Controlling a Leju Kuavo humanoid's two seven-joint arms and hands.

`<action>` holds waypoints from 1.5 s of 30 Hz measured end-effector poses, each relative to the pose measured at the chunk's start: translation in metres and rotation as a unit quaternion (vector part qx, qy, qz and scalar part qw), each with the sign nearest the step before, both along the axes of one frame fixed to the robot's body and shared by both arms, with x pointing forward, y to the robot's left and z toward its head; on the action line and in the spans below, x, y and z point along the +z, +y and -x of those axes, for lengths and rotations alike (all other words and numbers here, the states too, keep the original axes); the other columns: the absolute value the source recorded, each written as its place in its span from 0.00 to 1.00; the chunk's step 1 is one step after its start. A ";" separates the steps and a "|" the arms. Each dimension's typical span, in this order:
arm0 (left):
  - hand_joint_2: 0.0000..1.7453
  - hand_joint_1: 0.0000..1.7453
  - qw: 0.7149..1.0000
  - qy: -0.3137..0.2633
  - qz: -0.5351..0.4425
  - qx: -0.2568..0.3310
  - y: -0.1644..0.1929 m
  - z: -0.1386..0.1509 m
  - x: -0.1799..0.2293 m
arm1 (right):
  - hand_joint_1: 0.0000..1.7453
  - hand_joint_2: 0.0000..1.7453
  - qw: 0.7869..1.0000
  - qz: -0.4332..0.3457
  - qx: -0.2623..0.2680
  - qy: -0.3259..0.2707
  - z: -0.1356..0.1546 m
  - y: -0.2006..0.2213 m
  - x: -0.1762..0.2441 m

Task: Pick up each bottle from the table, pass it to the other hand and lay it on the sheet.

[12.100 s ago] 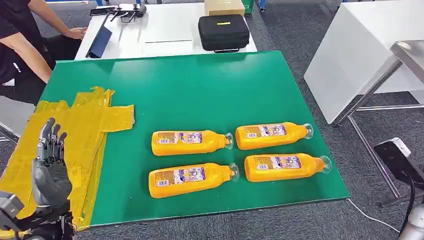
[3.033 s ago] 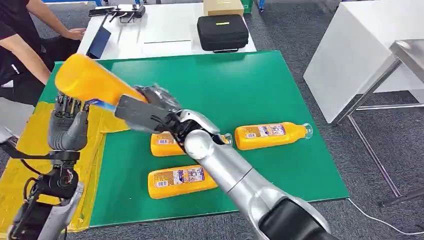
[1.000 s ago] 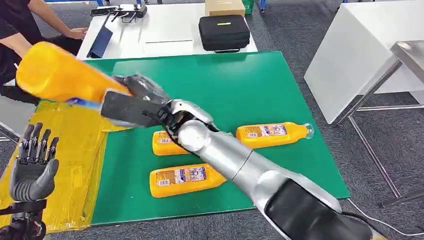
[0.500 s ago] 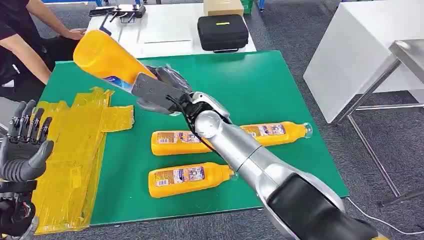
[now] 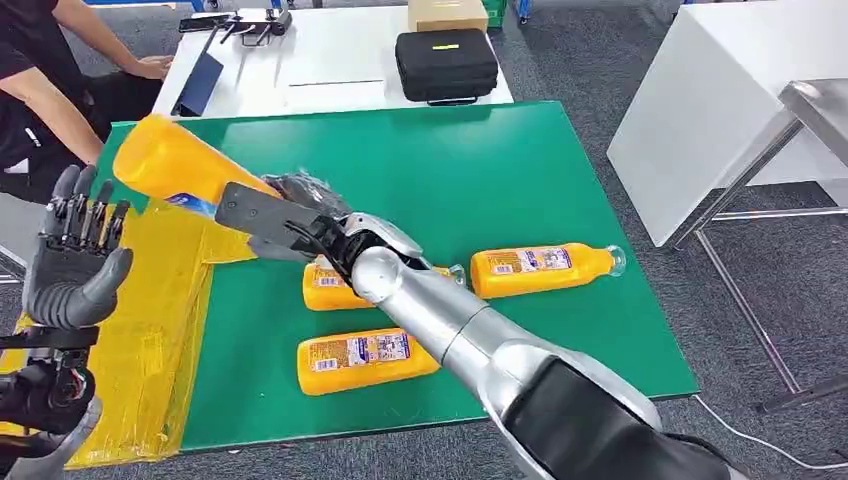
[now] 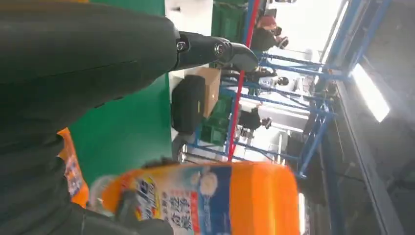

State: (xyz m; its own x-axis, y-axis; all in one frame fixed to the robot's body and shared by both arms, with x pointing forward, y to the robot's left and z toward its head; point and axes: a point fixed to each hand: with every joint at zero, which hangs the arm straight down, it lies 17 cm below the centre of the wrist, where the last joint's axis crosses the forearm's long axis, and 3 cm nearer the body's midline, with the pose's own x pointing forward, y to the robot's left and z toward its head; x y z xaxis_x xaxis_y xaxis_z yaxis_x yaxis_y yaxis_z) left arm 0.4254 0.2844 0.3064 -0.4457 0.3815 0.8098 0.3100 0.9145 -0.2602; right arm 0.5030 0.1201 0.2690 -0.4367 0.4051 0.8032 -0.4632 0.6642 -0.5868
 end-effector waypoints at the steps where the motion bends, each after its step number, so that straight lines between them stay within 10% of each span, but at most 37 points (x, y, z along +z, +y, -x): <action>1: 1.00 0.00 1.000 0.000 0.003 0.003 -0.004 0.000 -0.002 | 1.00 1.00 1.000 0.000 0.003 0.006 0.004 0.005 -0.001; 45: 1.00 0.00 0.998 0.007 0.047 0.050 -0.003 0.044 -0.029 | 0.99 1.00 0.985 0.115 0.128 -0.020 0.115 0.082 -0.038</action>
State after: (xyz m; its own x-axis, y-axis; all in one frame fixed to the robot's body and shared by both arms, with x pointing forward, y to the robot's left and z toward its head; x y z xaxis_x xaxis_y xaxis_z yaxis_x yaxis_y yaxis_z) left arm 0.3819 0.2810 0.2770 -0.4734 0.4098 0.7797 0.2142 0.9122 -0.3494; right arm 0.3879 0.2020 0.2305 -0.5776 0.4471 0.6830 -0.5714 0.3760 -0.7294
